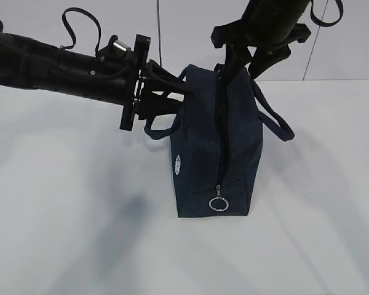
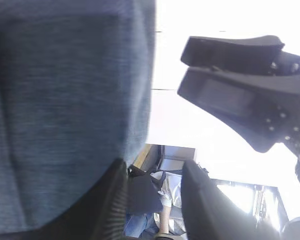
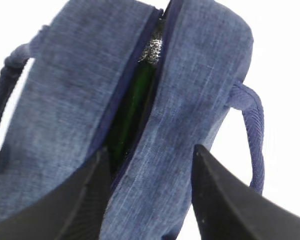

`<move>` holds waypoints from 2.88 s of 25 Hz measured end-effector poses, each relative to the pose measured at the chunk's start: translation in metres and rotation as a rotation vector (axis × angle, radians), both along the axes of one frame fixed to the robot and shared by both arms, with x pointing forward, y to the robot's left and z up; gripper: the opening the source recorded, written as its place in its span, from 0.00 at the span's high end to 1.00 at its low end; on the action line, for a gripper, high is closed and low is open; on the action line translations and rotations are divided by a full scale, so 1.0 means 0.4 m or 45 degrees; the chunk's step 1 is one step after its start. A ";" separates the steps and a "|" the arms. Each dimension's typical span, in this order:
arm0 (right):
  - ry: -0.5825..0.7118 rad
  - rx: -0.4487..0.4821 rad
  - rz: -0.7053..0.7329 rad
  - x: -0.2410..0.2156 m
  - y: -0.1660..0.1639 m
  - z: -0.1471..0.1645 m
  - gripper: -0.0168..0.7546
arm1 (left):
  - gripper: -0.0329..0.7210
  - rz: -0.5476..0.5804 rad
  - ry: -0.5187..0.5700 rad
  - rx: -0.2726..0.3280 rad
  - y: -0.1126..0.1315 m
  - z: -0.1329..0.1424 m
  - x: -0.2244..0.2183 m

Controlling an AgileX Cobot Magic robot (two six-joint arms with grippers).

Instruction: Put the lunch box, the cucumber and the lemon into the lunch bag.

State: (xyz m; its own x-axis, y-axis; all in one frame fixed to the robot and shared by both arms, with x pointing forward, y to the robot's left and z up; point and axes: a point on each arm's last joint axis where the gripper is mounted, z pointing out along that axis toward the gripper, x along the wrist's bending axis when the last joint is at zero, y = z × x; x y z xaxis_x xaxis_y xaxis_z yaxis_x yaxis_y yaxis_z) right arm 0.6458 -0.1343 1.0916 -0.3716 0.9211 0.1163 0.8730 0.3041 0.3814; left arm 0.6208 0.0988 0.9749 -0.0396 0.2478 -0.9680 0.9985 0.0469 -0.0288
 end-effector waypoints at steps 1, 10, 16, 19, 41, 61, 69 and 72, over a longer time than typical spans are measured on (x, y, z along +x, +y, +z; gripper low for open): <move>-0.005 0.002 0.000 -0.002 -0.001 0.005 0.47 | 0.61 0.002 -0.011 -0.003 0.001 0.006 0.004; -0.047 0.014 0.008 -0.020 -0.008 0.045 0.47 | 0.61 0.008 -0.073 -0.025 0.009 0.051 0.009; -0.089 0.025 0.012 -0.037 -0.014 0.080 0.47 | 0.61 0.012 -0.097 -0.030 0.013 0.069 0.009; -0.133 0.041 0.012 -0.057 -0.022 0.119 0.47 | 0.61 0.027 -0.120 -0.033 0.031 0.088 0.012; -0.353 0.153 0.076 -0.278 -0.094 0.329 0.47 | 0.63 -0.185 -0.527 0.853 0.216 0.293 -0.129; -0.854 0.168 0.121 -0.569 -0.219 0.115 0.47 | 0.63 -0.078 -0.701 0.914 0.250 0.448 -0.245; -1.116 0.221 0.071 -0.687 -0.271 0.019 0.47 | 0.64 -0.046 -0.767 0.899 0.257 0.492 -0.286; -1.115 0.240 0.055 -0.708 -0.279 -0.014 0.47 | 0.64 -0.040 -0.778 0.894 0.258 0.501 -0.294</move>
State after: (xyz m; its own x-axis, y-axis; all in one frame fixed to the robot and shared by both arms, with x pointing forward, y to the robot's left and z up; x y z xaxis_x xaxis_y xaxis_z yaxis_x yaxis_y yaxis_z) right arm 0.3626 -0.2460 1.0860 -0.4320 0.8986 -0.0772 0.2350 0.1948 0.9523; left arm 0.5030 0.2021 1.1753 0.4442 0.7769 -0.4461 0.8320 -0.1731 0.5270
